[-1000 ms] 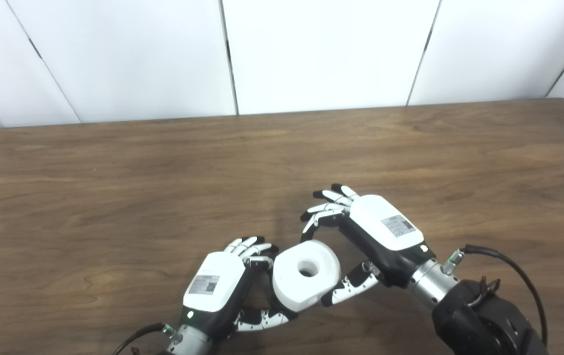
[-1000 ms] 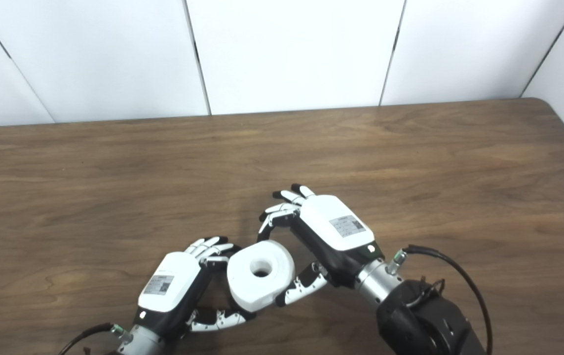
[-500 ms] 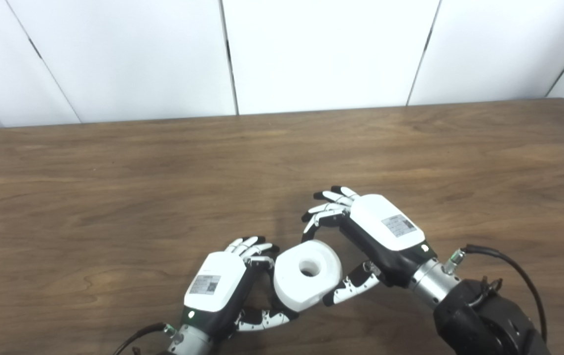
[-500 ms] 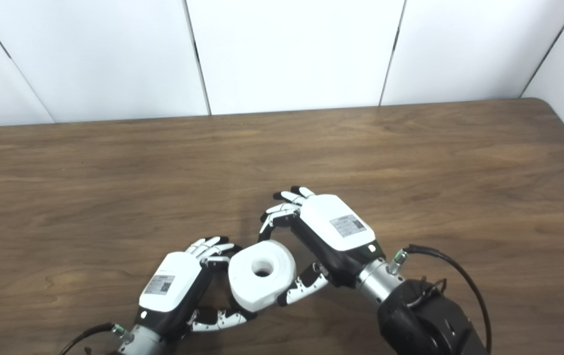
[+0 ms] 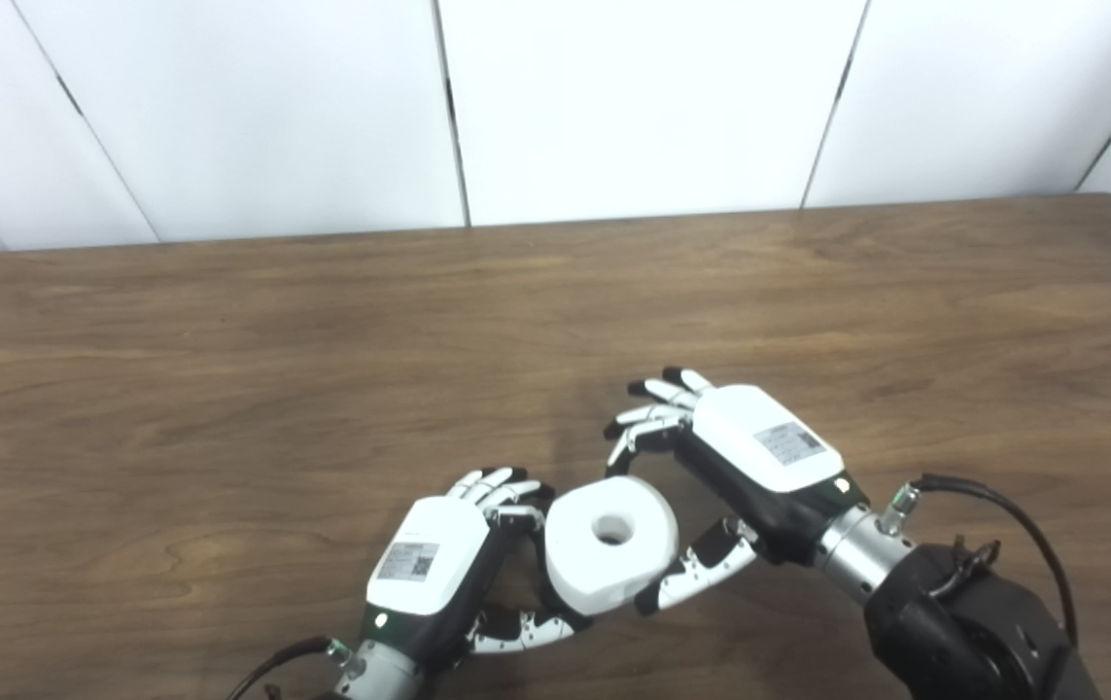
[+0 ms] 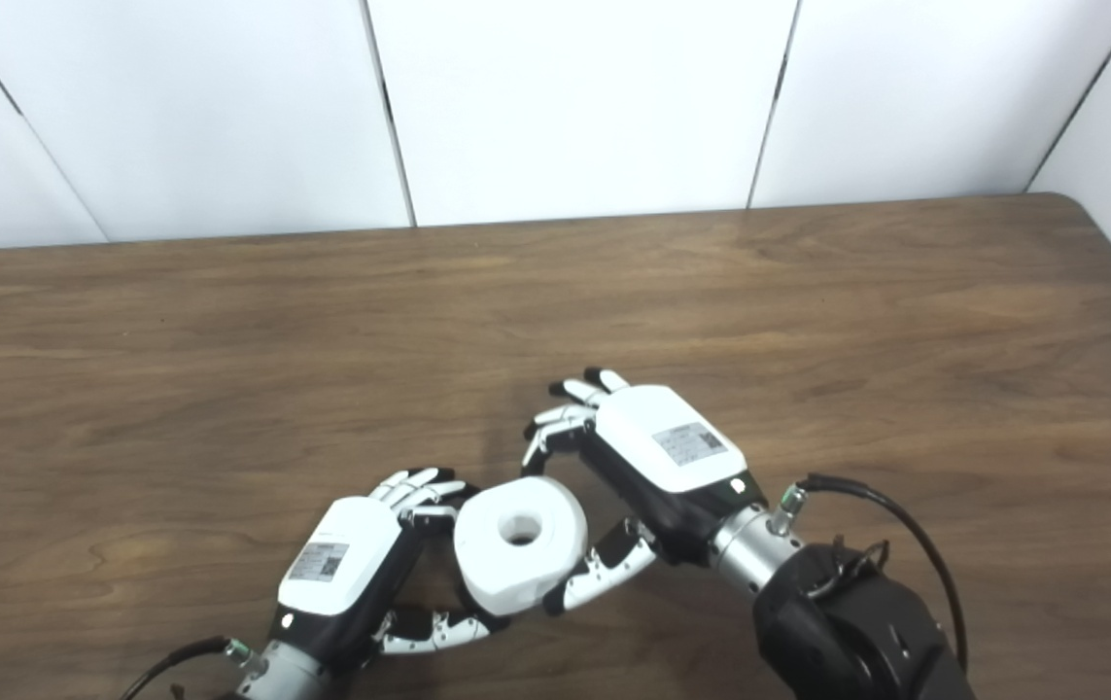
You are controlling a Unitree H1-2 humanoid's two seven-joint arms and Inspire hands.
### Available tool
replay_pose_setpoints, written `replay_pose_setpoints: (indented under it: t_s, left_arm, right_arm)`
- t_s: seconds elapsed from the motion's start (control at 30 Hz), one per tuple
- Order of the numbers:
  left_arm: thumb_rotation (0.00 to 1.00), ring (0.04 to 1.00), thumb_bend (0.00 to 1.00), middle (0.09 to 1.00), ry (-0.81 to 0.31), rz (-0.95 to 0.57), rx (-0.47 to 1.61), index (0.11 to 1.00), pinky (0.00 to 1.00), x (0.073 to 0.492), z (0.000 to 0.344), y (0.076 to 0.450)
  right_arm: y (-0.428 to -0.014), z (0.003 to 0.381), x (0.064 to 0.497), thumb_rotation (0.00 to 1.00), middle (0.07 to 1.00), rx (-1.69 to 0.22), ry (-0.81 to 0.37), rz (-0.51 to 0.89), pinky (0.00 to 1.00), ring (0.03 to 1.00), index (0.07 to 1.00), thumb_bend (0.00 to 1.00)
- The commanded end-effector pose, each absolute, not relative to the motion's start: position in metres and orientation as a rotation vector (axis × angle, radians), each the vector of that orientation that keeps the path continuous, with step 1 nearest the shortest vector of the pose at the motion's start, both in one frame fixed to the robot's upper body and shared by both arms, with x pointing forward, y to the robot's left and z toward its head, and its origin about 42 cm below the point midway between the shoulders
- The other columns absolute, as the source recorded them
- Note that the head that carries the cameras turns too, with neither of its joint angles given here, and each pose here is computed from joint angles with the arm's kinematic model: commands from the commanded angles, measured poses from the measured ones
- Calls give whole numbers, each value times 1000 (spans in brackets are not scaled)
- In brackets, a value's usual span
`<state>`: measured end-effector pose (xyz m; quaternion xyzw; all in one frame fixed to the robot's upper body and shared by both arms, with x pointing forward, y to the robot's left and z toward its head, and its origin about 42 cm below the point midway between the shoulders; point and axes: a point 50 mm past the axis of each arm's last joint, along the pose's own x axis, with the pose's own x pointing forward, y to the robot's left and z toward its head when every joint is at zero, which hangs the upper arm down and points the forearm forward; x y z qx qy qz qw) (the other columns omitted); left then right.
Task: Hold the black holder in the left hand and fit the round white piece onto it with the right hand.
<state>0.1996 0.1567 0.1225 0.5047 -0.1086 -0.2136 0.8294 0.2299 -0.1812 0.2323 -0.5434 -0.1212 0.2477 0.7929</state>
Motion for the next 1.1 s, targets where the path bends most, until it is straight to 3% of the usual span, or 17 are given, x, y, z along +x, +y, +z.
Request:
replay_pose_setpoints:
  t_s: [0.0,0.17,0.7,1.07]
  left_arm:
    - [47,902,515,823,-121,-581,1111,490,913,186,101,151]
    - [47,899,515,820,-123,-581,1112,489,910,187,100,150]
    - [47,900,515,821,-117,-590,1118,489,912,188,101,147]
    - [47,899,515,820,-105,-594,1130,490,910,189,101,148]
  right_arm:
    - [-184,242,232,377,832,-1188,-293,513,1000,957,623,980]
    - [-185,242,233,423,868,-1212,-296,500,994,986,658,1000]
    - [-188,243,236,426,884,-1193,-262,504,1000,999,659,1000]
    - [-198,272,237,519,930,-1202,-215,496,1000,1000,789,1000]
